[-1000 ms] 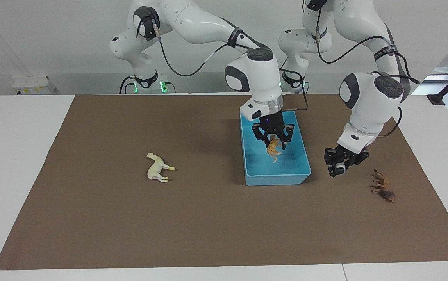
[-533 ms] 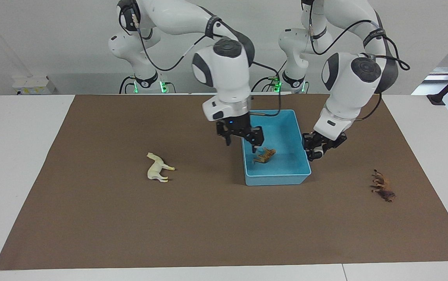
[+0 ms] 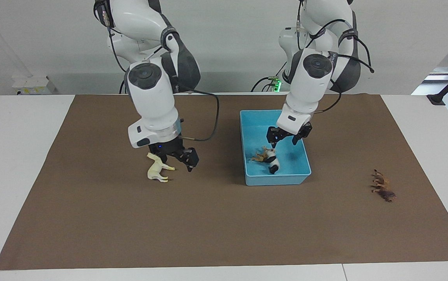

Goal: Put all toys into storage box

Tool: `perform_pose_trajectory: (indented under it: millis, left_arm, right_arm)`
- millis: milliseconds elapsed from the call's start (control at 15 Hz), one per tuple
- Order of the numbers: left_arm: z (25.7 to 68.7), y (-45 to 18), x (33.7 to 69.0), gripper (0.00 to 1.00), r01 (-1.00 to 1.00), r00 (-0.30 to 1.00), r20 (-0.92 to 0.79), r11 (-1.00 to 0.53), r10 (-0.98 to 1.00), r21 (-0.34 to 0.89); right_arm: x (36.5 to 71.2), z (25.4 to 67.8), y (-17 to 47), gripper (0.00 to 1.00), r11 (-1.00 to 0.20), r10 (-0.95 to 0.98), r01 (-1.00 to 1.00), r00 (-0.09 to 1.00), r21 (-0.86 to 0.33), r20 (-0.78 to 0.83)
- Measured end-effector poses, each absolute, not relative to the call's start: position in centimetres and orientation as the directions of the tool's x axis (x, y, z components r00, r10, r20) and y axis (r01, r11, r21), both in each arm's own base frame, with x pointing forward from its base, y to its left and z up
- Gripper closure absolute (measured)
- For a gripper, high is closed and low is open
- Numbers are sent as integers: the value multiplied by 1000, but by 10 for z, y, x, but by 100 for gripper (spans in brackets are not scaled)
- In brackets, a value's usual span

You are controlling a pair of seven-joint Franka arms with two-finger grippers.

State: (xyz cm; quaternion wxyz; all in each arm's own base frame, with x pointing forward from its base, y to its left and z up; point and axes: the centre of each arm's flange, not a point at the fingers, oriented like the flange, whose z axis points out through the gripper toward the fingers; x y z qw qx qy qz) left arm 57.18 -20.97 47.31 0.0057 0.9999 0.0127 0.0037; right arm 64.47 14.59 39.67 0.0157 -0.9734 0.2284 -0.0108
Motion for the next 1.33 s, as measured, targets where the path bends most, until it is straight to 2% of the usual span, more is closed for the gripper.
perform_pose_trajectory:
  millis: [267, 467, 667, 933, 1000, 1333]
  left_arm:
    - [478, -70, 614, 0, -94, 991, 98, -996, -93, 8]
    - [479, 23, 626, 0, -170, 969, 177, -985, -174, -33]
    - [458, 80, 631, 0, -237, 951, 189, -969, -246, -70]
    - [427, 120, 641, 0, -263, 933, 222, -959, -281, -109]
    - [418, 125, 645, 0, -259, 931, 233, -959, -280, -117]
    - [365, 138, 664, 0, -243, 920, 278, -959, -275, -145]
  right_arm:
    - [618, 353, 117, 0, -916, -401, -401, 916, -4, 10]
    - [603, 322, 112, 0, -941, -338, -338, 941, 1, 11]
    - [591, 297, 109, 0, -953, -301, -301, 953, 7, 6]
    - [589, 291, 108, 0, -967, -256, -256, 967, 3, 20]
    - [588, 288, 108, 7, -968, -251, -251, 967, -3, 36]
    - [583, 281, 117, 57, -971, -239, -239, 969, -18, 66]
